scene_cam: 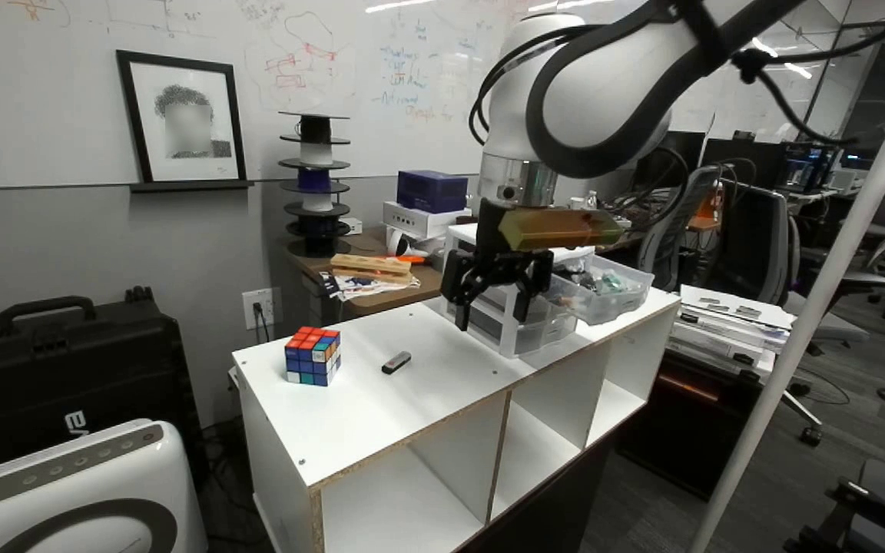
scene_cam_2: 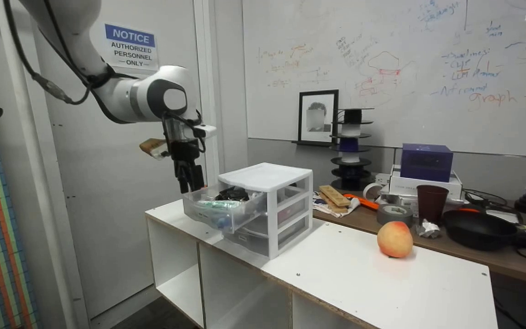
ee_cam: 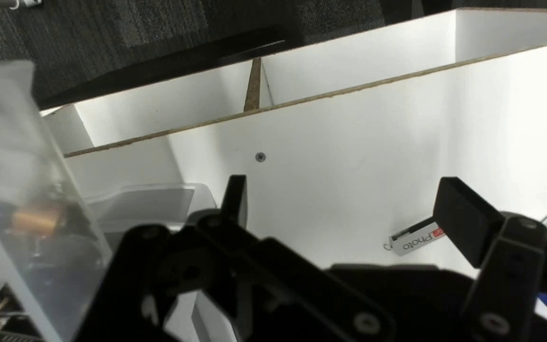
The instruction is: Pick up the bottle and the marker and put them in the open drawer and close it
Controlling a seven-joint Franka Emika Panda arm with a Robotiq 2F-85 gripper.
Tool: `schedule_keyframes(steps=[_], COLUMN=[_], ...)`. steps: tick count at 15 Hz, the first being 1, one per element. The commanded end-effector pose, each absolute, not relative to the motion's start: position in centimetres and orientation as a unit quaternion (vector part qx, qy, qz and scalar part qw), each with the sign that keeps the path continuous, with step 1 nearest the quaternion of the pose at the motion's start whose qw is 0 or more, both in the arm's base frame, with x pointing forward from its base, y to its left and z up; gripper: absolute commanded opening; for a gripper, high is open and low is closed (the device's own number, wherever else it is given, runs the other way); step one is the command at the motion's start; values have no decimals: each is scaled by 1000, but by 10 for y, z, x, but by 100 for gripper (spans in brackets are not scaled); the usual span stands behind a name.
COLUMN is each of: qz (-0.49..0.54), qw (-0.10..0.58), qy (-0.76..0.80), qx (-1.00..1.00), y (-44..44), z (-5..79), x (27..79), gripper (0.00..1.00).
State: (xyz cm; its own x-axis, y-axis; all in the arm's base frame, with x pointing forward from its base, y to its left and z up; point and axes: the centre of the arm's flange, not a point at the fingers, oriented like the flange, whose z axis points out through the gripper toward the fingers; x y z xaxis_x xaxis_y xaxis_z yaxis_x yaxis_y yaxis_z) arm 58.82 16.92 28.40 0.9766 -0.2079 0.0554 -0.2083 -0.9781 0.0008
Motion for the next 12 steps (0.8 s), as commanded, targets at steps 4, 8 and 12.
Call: schedule_keyframes(steps=[4,8,12], qz=[35,35,28], qw=[-44,-63,-46], qy=[-134,-157,-169], qx=[989,985,984], y=[202,216,219], z=[259,252,236], x=[665,689,700], gripper=[100,100,100])
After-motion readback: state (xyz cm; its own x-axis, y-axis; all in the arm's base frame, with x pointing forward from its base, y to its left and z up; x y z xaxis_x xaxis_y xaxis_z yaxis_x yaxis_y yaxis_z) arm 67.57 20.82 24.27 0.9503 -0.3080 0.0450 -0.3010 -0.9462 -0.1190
